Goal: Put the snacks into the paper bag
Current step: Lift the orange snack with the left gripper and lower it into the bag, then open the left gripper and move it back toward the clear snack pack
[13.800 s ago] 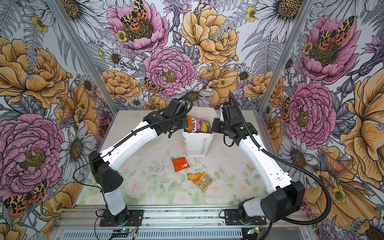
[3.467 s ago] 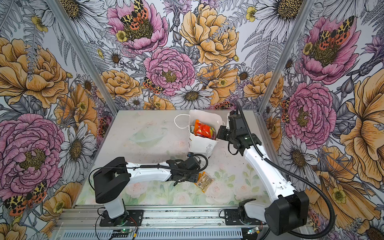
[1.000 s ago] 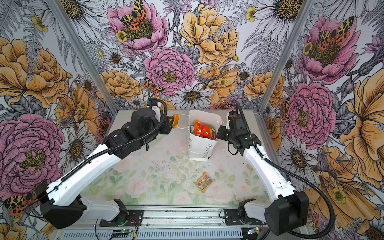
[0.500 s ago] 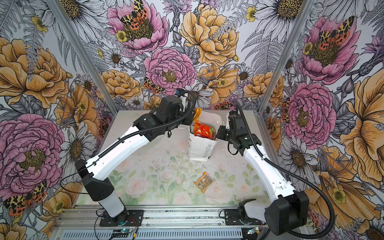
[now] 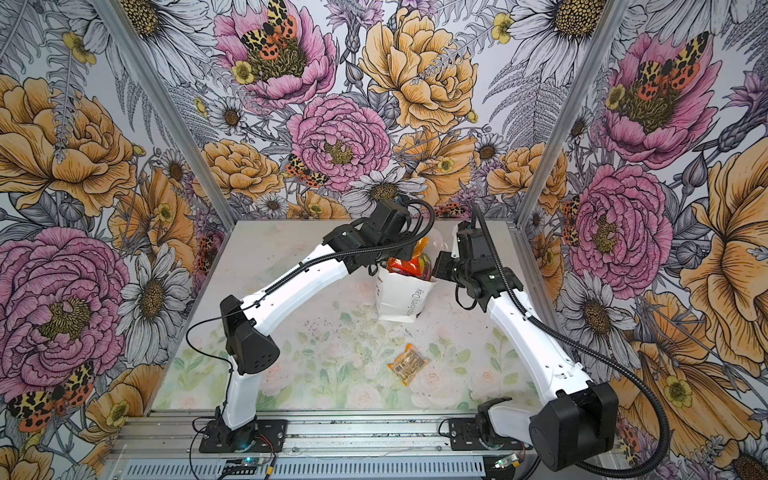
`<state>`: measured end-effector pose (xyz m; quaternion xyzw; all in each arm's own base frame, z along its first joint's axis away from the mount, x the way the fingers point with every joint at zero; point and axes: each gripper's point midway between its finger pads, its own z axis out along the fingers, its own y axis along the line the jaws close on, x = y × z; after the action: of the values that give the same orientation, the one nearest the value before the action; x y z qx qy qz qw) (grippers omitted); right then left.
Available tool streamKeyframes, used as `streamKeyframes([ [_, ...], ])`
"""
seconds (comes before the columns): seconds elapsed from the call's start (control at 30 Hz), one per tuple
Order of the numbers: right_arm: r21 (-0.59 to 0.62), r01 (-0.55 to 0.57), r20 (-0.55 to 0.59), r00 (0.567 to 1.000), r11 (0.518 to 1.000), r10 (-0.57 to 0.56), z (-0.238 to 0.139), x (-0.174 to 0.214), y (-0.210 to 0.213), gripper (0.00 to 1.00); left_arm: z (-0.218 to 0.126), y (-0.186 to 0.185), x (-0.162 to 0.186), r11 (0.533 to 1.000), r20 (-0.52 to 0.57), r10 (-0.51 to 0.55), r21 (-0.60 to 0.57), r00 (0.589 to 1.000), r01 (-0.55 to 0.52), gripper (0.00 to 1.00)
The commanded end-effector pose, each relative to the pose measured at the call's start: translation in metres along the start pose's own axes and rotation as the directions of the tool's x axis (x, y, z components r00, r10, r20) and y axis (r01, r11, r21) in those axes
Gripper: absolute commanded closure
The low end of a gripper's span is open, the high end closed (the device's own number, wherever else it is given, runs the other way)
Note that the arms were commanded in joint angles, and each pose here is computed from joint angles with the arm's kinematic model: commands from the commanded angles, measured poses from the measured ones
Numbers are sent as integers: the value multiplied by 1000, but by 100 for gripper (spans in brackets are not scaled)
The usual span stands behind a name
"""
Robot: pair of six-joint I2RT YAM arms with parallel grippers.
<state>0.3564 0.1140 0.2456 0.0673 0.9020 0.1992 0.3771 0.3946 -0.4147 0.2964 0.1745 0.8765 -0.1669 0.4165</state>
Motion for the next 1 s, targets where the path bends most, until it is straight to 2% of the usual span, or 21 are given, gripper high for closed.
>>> streamKeyframes([
  [0.0, -25, -13, -2, 1000, 1000, 13, -9, 1, 6, 100, -2, -7, -2, 999, 3, 33, -10, 999, -33, 56],
  [0.13, -28, -10, -5, 1000, 1000, 10, -8, 1, 7, 100, 7, -10, 2, 998, -8, 63, -27, 998, -63, 56],
  [0.43, -25, -8, -7, 1000, 1000, 7, -7, 1, 6, 100, 22, 10, 9, 984, -36, 100, -143, 994, -104, 55],
  [0.6, -19, -5, 2, 1000, 1000, 5, -10, 2, 4, 100, 26, 19, 9, 980, -41, 97, -168, 994, -103, 50],
  [0.73, -15, -10, -6, 1000, 1000, 10, -8, 5, 3, 100, 17, 20, 3, 979, -20, 90, -180, 996, -92, 36],
  [0.97, -18, -15, 1, 1000, 1000, 15, -10, 2, 4, 100, 3, 22, -3, 981, -1, 77, -179, 997, -76, 27],
])
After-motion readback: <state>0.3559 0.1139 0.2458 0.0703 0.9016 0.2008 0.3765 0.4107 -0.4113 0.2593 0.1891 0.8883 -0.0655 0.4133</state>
